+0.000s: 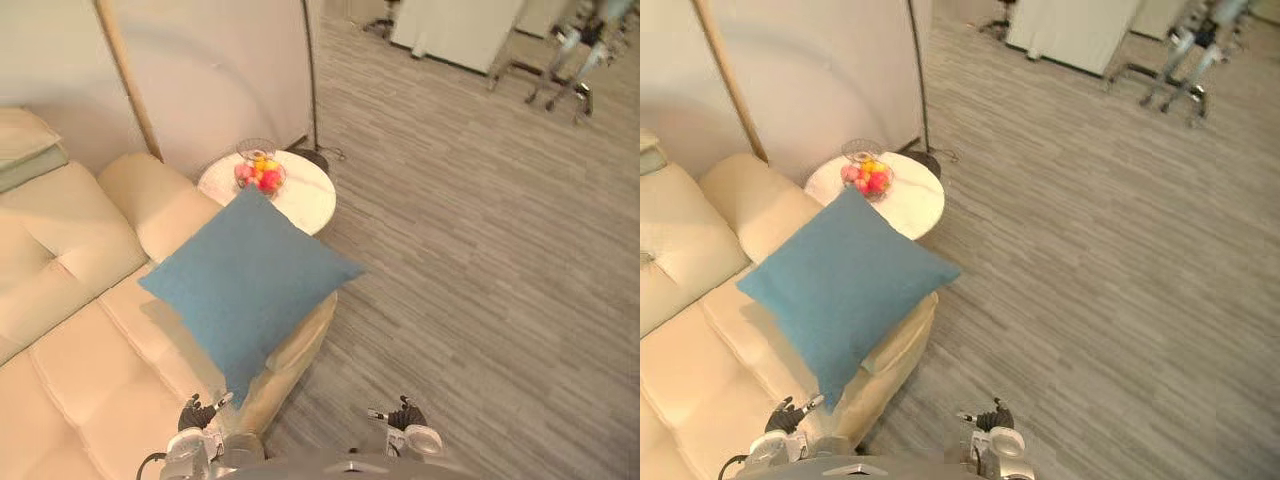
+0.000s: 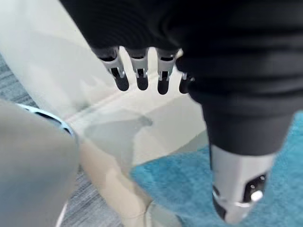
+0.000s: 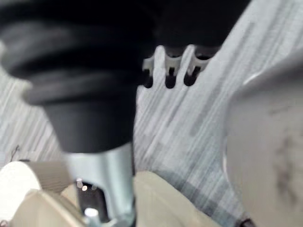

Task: Pick up cushions and gather them together orderly.

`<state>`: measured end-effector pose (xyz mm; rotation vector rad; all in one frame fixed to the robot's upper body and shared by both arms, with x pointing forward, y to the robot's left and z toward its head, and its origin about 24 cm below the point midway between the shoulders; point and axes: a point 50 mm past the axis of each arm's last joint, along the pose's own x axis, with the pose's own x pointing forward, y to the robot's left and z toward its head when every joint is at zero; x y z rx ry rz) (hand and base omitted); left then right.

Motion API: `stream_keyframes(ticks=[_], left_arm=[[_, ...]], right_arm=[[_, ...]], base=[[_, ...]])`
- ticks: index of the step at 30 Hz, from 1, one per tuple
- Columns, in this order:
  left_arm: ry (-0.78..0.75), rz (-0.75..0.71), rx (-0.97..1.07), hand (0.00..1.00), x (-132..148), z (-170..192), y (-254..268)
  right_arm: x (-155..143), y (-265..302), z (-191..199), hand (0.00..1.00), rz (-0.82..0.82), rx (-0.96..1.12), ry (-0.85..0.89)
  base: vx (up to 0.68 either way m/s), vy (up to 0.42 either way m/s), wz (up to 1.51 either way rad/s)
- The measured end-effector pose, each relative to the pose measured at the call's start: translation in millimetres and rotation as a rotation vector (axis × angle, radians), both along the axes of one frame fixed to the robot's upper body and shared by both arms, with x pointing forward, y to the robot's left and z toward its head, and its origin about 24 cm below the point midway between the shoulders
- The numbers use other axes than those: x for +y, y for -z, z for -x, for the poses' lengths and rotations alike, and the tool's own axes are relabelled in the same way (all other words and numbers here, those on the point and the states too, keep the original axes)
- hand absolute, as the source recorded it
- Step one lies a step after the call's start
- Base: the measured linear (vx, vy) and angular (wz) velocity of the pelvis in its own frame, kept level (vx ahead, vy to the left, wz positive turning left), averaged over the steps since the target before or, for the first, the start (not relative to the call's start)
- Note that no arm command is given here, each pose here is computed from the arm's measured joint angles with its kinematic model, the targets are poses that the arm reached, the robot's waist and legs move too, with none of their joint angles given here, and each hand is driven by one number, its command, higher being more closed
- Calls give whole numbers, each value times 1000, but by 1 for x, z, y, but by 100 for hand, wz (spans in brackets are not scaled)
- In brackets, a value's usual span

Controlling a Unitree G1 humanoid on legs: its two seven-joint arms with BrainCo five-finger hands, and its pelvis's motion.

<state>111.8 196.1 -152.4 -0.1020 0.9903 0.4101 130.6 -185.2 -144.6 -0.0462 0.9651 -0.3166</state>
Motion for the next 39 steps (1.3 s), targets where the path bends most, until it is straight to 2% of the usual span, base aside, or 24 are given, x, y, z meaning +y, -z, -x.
stream_keyframes(ticks=[6, 9, 15, 23, 32, 39], left_arm=[[-3, -3, -7, 0, 0, -3, -1], [-39, 44, 9, 0, -14, 3, 3], [-51, 52, -1, 0, -17, 1, 2], [-42, 10, -32, 0, -2, -7, -3], [20, -29, 32, 0, 8, 4, 2], [-4, -78, 6, 0, 22, 0, -4]], right_arm=[[-3, 2, 7, 0, 3, 8, 8], [-19, -1, 7, 0, 42, 9, 17], [-15, 0, 6, 0, 37, 9, 0], [8, -2, -6, 0, -13, -27, -20], [-15, -1, 17, 0, 47, 6, 98], [-49, -68, -40, 0, 242, -352, 95]], base=[[206, -292, 114], [190, -359, 76], [83, -206, 76], [-95, 22, 60], [-36, 103, 2], [30, 46, -25]])
